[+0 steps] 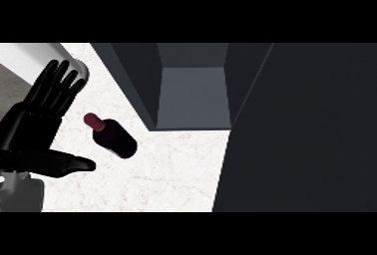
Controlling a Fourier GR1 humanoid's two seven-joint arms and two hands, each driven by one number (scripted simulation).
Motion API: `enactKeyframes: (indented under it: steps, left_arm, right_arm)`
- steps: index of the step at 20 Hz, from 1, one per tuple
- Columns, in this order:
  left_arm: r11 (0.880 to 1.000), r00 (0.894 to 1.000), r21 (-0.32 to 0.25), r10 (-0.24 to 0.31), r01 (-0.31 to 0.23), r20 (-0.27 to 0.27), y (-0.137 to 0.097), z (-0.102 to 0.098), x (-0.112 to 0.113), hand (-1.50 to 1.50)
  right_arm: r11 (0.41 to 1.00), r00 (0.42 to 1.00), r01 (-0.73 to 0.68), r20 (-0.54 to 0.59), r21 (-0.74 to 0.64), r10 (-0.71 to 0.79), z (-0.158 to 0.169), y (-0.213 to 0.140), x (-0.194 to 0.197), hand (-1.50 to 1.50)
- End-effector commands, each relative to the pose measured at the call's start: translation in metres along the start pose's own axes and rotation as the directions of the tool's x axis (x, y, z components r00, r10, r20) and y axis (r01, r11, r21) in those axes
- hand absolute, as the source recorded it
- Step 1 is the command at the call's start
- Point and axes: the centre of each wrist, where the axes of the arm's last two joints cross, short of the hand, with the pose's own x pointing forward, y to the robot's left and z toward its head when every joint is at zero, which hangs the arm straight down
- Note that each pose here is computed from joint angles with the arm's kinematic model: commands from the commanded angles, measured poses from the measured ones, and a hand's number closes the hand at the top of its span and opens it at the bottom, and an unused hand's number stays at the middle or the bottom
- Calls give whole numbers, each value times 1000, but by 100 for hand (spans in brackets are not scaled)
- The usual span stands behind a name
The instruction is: Pick up the wine, place it into the cabinet and close the cabinet
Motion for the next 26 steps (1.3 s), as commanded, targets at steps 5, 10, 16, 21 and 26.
enactKeyframes:
  steps: [5,10,16,21,26]
  left_arm:
    - [999,1000,34,-14,14,-18,12,2,-42,-150]
    - [997,999,65,-40,42,-34,28,22,-53,-150]
    - [996,997,71,-41,45,-69,41,37,-98,-150]
    - [997,994,65,-32,39,-107,65,38,-111,-150]
    - [996,992,75,-49,58,-115,65,43,-141,-150]
  right_arm:
    - [999,996,-25,80,-43,28,34,-2,37,-150]
    - [998,994,-48,95,-35,51,30,-2,31,-150]
    - [999,996,-15,92,-32,18,36,2,36,-150]
    - [999,995,-40,87,-32,43,35,0,39,-150]
    - [999,995,-47,83,-21,49,33,3,29,-150]
